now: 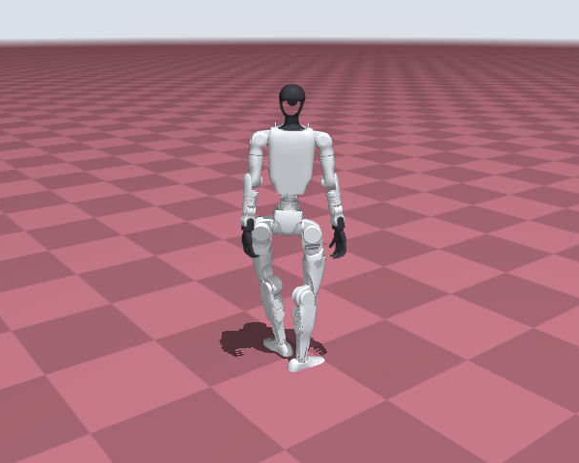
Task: In place motions
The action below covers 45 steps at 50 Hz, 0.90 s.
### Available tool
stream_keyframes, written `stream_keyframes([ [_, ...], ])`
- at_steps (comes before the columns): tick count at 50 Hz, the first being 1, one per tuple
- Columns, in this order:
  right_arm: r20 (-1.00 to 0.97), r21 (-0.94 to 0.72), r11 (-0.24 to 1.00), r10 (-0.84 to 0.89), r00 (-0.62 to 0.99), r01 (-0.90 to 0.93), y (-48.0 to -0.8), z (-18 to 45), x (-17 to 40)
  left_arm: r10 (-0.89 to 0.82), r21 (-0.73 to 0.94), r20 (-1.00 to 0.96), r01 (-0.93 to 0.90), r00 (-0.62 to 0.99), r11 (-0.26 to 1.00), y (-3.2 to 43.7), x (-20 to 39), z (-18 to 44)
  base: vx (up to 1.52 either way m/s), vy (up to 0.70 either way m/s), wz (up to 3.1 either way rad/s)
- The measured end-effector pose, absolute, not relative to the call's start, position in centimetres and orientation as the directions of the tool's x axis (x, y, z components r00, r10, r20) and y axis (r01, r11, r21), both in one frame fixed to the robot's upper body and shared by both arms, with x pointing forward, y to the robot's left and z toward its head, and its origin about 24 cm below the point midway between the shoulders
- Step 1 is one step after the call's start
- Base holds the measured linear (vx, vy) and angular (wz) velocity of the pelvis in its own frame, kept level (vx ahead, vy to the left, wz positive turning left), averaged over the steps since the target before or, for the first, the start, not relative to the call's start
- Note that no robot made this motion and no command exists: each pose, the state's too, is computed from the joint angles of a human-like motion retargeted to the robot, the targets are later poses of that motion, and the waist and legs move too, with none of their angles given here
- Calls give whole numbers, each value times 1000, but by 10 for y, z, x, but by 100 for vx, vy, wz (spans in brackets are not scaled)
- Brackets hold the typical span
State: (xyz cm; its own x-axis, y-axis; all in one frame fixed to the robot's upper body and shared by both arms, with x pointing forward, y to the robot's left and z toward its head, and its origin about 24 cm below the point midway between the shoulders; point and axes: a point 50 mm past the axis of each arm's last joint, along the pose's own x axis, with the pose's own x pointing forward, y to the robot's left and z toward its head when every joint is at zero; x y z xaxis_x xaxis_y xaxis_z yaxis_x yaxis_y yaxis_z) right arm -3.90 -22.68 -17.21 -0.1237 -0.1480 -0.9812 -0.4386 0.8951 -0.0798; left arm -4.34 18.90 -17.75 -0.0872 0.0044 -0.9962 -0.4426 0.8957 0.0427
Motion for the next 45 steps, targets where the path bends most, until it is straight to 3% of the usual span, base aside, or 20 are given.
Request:
stream_keyframes([
  [5, -987, -38, 888, -105, -122, -458, -219, -174, -36, -26, 35, -993, -497, -115, 867, 180, -52, -177, 25, 28, 111],
  [10, -996, -47, 847, -83, -44, -529, -219, -176, -9, -59, -30, -997, -511, -42, 859, 175, -30, -180, 13, 19, 186],
  [23, -999, -33, 860, -46, -13, -509, -206, -178, 0, 14, -15, -993, -250, 117, 968, 208, 23, -177, 9, -2, 138],
  [33, -999, -22, 794, -42, -19, -608, -202, -179, 3, 13, 8, -1000, -307, 16, 952, 206, -12, -178, 8, -8, 49],
  [40, -1000, -25, 809, -23, 10, -588, -200, -179, 13, -31, 11, -990, -301, -134, 954, 194, -51, -175, 2, -8, -2],
  [45, -999, -51, 818, -41, 30, -574, -202, -179, 15, -77, -37, -989, -285, -130, 958, 188, -53, -175, 0, -7, -26],
])
